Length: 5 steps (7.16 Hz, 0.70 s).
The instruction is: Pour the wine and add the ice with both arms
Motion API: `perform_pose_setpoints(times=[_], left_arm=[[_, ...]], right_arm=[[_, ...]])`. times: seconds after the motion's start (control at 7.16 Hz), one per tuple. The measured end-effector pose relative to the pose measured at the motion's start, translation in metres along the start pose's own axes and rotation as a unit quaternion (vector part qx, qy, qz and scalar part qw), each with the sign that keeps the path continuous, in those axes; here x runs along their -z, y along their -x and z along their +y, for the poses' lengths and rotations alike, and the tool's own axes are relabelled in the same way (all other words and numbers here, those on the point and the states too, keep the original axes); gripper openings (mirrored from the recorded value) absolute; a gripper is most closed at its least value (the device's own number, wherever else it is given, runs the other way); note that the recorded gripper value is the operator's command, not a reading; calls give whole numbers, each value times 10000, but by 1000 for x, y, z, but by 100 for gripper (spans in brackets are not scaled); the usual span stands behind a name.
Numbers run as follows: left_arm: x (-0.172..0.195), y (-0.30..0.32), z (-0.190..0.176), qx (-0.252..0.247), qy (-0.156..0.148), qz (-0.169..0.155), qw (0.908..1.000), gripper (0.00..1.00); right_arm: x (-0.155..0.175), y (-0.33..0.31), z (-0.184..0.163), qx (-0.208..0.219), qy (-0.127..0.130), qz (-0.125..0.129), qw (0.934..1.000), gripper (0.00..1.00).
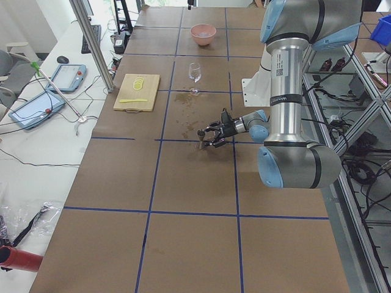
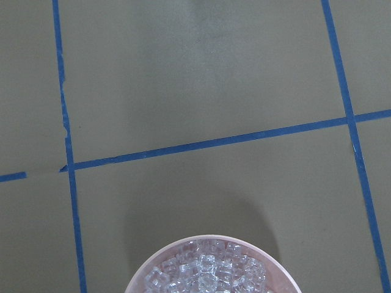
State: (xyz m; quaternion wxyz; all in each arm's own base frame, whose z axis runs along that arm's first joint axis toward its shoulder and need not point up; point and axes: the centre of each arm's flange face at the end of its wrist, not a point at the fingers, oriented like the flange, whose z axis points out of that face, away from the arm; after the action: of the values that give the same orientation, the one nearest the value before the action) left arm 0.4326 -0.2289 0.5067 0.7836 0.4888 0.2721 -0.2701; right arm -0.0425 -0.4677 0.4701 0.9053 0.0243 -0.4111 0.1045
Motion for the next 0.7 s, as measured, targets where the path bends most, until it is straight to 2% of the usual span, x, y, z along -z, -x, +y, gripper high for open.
perform_pose_setpoints(times=[0.7], left_arm=[[-14, -5, 7, 25, -261, -25, 9997, 81]], right_arm=[[0, 1, 0, 1, -3, 1, 10000, 100]])
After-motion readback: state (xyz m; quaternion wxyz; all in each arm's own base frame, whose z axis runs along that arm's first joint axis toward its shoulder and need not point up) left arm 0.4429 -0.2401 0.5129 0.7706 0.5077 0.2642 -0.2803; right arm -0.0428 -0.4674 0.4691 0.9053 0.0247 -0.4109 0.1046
